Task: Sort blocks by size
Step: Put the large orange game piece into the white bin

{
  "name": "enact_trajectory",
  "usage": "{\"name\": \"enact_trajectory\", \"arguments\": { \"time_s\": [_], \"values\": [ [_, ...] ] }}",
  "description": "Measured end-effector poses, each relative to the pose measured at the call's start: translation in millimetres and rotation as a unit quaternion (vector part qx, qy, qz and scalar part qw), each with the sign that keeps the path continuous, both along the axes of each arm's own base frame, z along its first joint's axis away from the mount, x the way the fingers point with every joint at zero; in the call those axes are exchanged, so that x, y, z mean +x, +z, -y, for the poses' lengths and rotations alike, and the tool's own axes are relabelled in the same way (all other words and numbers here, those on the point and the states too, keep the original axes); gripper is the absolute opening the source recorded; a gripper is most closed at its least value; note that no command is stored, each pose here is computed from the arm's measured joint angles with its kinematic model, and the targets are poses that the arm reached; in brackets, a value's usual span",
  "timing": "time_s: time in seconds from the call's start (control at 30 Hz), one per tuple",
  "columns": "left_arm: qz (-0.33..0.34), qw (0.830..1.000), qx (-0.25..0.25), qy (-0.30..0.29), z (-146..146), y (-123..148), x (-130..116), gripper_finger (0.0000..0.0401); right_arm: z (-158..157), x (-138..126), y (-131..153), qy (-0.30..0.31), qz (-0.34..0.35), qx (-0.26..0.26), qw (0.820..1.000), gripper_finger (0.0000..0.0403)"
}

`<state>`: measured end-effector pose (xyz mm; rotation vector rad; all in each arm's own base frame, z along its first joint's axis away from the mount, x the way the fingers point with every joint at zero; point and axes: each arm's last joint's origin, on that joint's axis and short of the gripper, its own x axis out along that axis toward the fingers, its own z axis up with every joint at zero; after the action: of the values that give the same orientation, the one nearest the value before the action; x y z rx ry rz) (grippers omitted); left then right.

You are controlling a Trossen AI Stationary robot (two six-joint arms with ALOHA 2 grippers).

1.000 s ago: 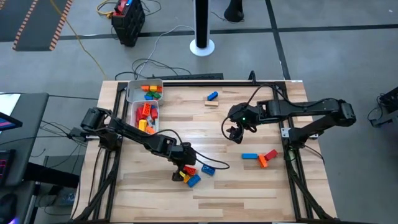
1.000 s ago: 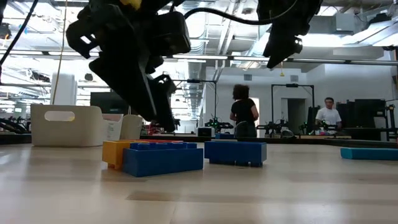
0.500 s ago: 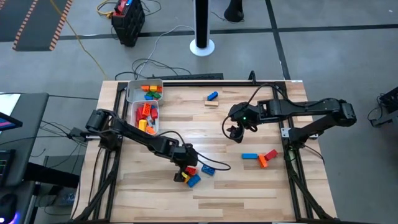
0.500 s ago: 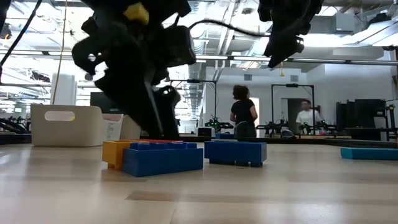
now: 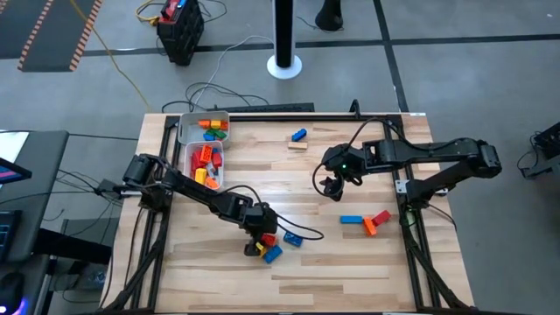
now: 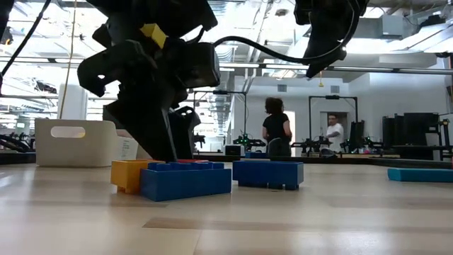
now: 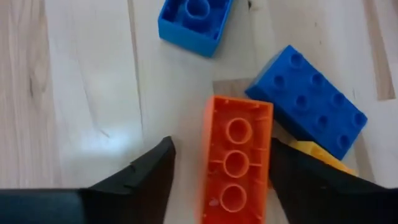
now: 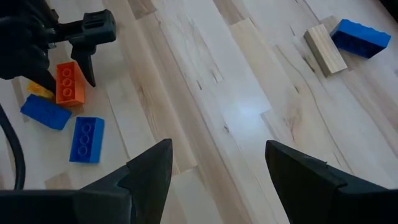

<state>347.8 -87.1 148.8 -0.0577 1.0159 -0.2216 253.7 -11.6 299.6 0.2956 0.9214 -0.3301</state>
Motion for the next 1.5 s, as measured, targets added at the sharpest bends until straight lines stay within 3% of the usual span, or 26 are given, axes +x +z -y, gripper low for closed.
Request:
{"name": "enact_trajectory", "arguments": {
  "time_s": [0.2, 0.37, 0.7, 0.9, 1.1, 1.23, 1.4, 1.5],
  "values": [
    [-0.021, 1.000, -0.018, 0.000, -4.5, -1.5, -1.6, 0.0167, 0.0, 0.1, 0.0, 0.003, 0.000, -0.002, 1.000, 0.0284],
    [-0.032, 0.999, -0.022, 0.013, -6.5, -1.3, -2.7, 0.0133, 1.3, 0.0, 0.0, 0.004, -0.001, -0.004, 1.000, 0.0284],
    [-0.059, 0.996, -0.027, 0.062, -29.9, 10.4, -9.4, 0.0133, 6.0, -0.3, 0.0, -0.011, -0.001, -0.013, 1.000, 0.0284],
    [-0.060, 0.992, 0.008, 0.110, -64.7, 37.6, -23.4, 0.0133, 18.0, -15.7, 11.8, -0.128, 0.018, -0.068, 0.989, 0.0284],
    [-0.045, 0.982, 0.036, 0.182, -102.6, 72.9, -47.0, 0.0133, 26.5, -38.4, 30.1, -0.182, 0.053, -0.104, 0.976, 0.0284],
    [-0.031, 0.955, 0.070, 0.285, -133.3, 91.6, -71.9, 0.0133, 31.3, -45.7, 32.1, -0.198, 0.047, -0.111, 0.973, 0.0284],
    [-0.049, 0.888, 0.147, 0.432, -157.3, 113.4, -112.9, 0.0133, 30.5, -43.7, 30.9, -0.195, 0.044, -0.111, 0.973, 0.0284],
    [-0.072, 0.865, 0.145, 0.475, -163.9, 120.4, -132.9, 0.0133, 30.9, -40.6, 29.0, -0.194, 0.042, -0.112, 0.974, 0.0284]
  ]
}}
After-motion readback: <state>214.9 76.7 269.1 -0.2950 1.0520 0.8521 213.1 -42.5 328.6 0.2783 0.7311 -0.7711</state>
